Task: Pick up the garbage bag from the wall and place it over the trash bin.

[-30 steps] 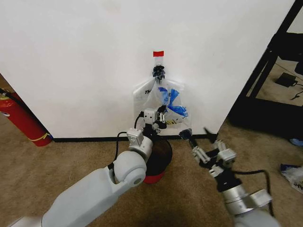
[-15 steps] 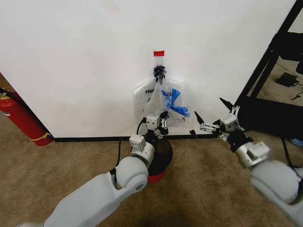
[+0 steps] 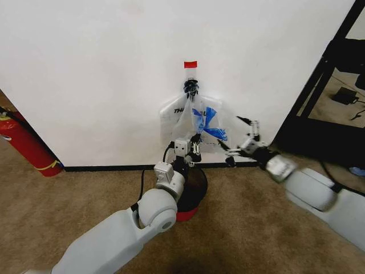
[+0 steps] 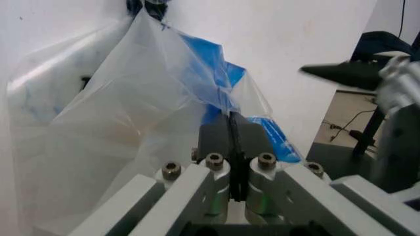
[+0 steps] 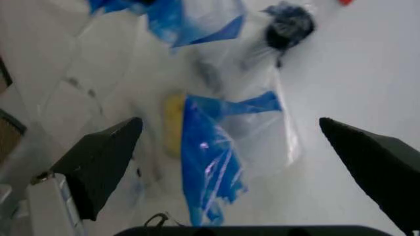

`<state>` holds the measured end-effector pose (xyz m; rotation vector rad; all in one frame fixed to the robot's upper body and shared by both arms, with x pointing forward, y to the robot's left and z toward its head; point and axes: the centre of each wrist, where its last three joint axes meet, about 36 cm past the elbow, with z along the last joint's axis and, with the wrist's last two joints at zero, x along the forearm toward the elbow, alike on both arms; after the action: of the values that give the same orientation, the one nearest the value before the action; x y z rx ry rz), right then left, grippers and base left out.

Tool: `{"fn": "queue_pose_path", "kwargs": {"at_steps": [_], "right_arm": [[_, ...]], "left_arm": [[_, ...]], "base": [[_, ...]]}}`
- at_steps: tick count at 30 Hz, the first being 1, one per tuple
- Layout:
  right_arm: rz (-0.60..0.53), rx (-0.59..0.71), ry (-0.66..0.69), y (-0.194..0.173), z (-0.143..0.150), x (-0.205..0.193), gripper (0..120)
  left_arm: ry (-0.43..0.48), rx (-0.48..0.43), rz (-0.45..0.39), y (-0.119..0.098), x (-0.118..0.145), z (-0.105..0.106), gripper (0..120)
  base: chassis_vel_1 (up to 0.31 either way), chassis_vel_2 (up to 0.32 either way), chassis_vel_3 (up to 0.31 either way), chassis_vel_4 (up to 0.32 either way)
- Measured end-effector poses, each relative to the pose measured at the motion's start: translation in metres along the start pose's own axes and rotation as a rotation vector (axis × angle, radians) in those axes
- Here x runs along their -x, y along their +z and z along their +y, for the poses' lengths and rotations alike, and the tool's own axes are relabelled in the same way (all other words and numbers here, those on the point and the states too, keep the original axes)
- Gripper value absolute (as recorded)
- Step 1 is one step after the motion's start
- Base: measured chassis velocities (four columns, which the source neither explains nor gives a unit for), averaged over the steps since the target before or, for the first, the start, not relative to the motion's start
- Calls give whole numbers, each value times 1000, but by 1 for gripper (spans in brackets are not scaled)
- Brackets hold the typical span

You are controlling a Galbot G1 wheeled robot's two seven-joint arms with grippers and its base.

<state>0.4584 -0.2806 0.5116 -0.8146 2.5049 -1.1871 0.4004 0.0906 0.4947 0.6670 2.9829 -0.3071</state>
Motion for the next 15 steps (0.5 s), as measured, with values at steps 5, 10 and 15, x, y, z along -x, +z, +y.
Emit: {"fn": "queue_pose_path", "kwargs": {"at_steps": [5,10,15], "right_arm": [[32,-86,-28,2,4,16,100],[46,-179,-34,0,-2,36,100],[57,-289,-75,-13,-7,56,100]], "left_arm": [[3,-8,-5,-2,2,-2,0],[8,-12,-4,-2,0,-4,0],[11,-10,-3,-3,-3,-4,0]], "base": [[0,0,0,0],[0,0,0,0],[0,0,0,0]]}}
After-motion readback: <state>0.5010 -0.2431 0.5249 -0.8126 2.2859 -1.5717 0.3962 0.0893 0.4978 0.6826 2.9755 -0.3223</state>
